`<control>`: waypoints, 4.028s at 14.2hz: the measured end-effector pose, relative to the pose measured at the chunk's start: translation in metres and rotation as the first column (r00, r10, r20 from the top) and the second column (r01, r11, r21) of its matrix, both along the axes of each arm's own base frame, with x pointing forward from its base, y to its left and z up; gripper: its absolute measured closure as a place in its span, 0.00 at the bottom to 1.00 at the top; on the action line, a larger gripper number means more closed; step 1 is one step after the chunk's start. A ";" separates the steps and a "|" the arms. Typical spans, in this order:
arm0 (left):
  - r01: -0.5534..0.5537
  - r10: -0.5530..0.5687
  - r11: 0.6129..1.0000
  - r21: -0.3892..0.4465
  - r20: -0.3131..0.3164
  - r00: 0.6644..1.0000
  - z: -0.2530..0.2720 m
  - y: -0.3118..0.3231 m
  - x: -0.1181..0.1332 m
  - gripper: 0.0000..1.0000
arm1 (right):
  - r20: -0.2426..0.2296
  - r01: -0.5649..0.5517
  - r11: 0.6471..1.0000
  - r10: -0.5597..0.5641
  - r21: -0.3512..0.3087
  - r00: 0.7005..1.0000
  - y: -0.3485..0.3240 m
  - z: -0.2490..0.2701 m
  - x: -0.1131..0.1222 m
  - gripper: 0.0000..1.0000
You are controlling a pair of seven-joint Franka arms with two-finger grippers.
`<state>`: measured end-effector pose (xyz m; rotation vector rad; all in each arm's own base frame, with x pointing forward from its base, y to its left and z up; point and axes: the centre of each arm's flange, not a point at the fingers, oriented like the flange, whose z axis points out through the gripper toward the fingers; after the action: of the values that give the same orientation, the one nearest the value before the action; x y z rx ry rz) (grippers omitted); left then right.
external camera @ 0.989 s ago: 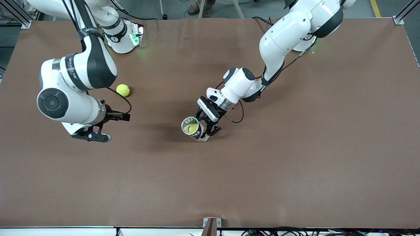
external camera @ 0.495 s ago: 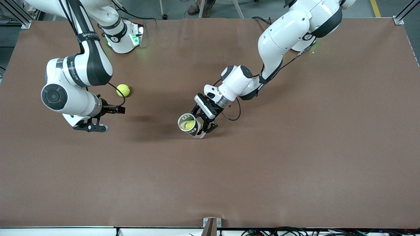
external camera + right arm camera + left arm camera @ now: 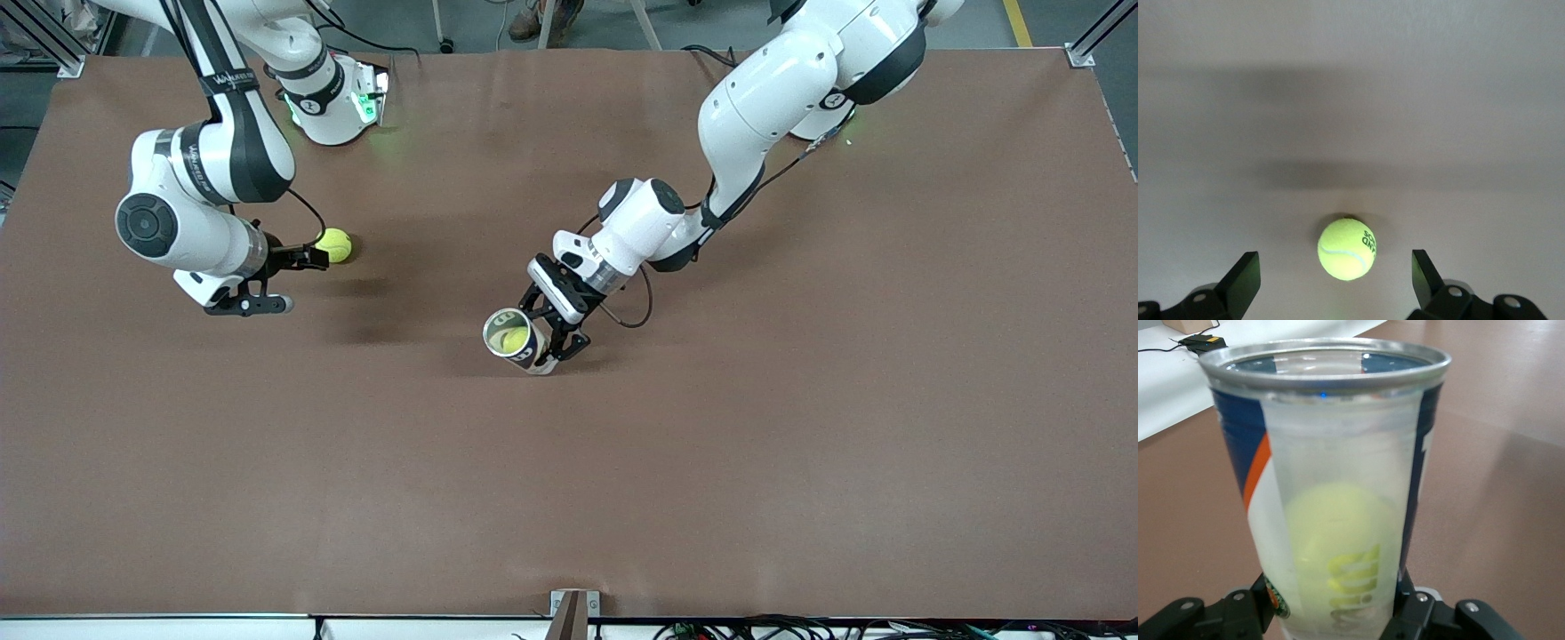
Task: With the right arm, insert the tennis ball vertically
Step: 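Move the right gripper to the second tennis ball, then grasp the second tennis ball with the right gripper and lift, then carry the second ball with the right gripper over the tube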
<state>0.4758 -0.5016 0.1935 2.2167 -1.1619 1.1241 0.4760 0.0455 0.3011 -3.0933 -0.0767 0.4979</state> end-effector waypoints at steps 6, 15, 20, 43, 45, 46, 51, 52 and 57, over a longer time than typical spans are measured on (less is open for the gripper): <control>0.000 0.000 1.000 0.000 0.000 1.000 0.000 0.000 0.000 0.30 | -0.007 -0.018 1.000 0.018 0.009 1.000 -0.007 -0.034 -0.035 0.00; -0.001 0.001 1.000 -0.001 -0.001 1.000 0.000 0.000 0.000 0.30 | 0.005 -0.018 1.000 0.018 0.004 1.000 -0.010 -0.075 -0.069 0.00; -0.001 0.001 1.000 -0.001 -0.001 1.000 0.000 0.000 0.000 0.30 | -0.011 0.003 1.000 -0.003 0.005 1.000 -0.009 -0.101 -0.072 0.00; -0.003 0.003 1.000 -0.002 -0.002 1.000 0.000 0.000 0.001 0.30 | 0.125 -0.044 0.993 0.031 0.106 0.992 0.061 0.100 0.083 0.41; -0.003 0.003 1.000 -0.002 -0.002 1.000 0.000 0.001 0.001 0.30 | 0.181 -0.064 0.987 0.037 0.146 0.983 0.098 0.118 0.112 0.41; -0.004 0.004 1.000 -0.003 -0.003 1.000 0.000 0.001 0.001 0.30 | 0.202 -0.062 0.983 0.026 0.171 0.979 0.116 0.123 0.127 0.41; -0.005 0.005 1.000 -0.003 -0.003 1.000 0.000 0.001 0.001 0.30 | 0.225 0.004 0.977 -0.053 0.213 0.973 0.201 0.116 0.168 0.41; -0.005 0.005 1.000 -0.003 -0.003 1.000 0.000 0.001 0.001 0.30 | 0.230 0.027 0.977 -0.077 0.212 0.970 0.220 0.113 0.170 0.41; -0.005 0.005 1.000 -0.004 -0.004 1.000 0.000 0.001 0.001 0.30 | 0.253 0.132 0.964 -0.190 0.229 0.949 0.309 0.127 0.164 0.41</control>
<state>0.4771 -0.5008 0.1936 2.2194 -1.1524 1.1231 0.6397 0.3540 0.4285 -2.9040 0.1162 0.0495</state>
